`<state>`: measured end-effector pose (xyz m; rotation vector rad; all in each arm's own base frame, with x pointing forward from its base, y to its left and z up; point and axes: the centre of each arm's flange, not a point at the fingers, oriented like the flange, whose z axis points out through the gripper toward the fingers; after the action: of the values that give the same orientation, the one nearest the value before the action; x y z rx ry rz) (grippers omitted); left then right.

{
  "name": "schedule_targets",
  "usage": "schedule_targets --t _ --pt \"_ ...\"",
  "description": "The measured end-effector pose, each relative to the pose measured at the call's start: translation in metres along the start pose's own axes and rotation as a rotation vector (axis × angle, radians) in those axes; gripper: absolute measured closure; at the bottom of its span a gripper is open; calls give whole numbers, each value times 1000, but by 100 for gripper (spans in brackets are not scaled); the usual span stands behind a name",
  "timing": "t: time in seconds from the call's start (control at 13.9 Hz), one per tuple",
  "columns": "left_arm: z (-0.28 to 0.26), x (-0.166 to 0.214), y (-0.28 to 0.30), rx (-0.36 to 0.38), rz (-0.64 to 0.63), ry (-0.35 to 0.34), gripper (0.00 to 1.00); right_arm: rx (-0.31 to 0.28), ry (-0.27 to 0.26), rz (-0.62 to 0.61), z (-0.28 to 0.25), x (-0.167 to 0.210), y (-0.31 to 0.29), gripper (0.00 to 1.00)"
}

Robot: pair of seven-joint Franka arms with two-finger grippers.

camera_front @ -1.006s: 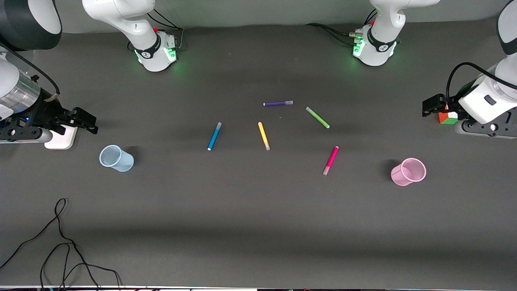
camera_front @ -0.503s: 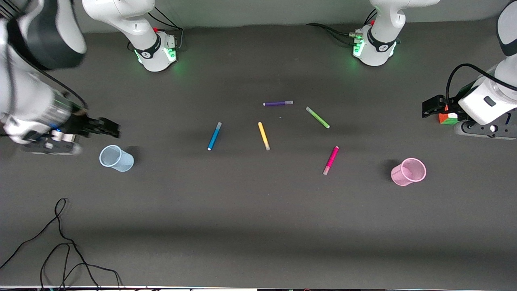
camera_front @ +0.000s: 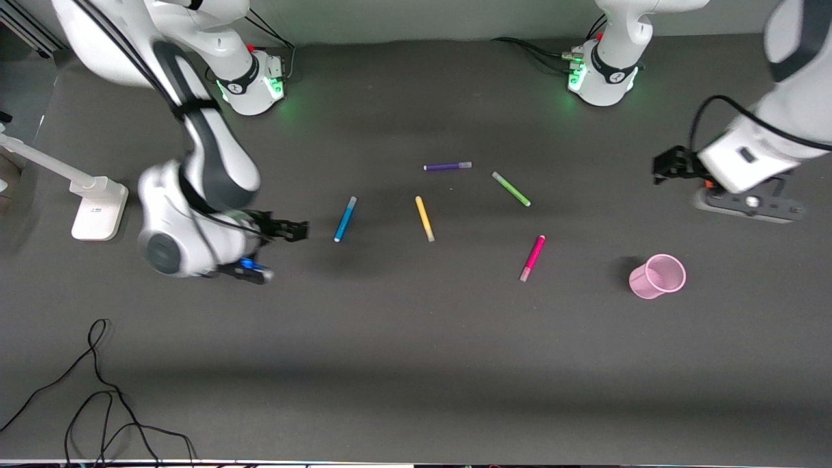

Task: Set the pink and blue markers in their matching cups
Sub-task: 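Reach the right gripper down toward the blue marker, then grasp the blue marker with the right gripper while the left gripper reaches the pink marker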

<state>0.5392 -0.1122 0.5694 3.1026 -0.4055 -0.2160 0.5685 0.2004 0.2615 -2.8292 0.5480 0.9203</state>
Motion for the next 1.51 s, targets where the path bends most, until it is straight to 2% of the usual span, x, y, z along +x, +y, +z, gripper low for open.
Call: schedule_targets --t 0.14,0.29,0.57,0.65,0.93,1.15,1.51 --pt "1 0 43 9 85 -8 0 22 -71 52 47 28 -3 0" --pt "4 -2 79 17 168 -14 0 32 -105 94 83 47 -5 0" --pt "19 2 102 6 217 -25 0 46 -95 176 117 49 -31 6" --pt "25 5 101 2 219 -17 0 50 -90 182 120 48 -36 10" --pt "87 18 107 -3 233 16 0 56 -86 187 119 49 -37 57" --pt "164 21 115 -5 246 56 0 57 -83 190 116 51 -35 84" --pt "275 26 117 -19 262 61 0 33 -42 170 98 52 -32 84"
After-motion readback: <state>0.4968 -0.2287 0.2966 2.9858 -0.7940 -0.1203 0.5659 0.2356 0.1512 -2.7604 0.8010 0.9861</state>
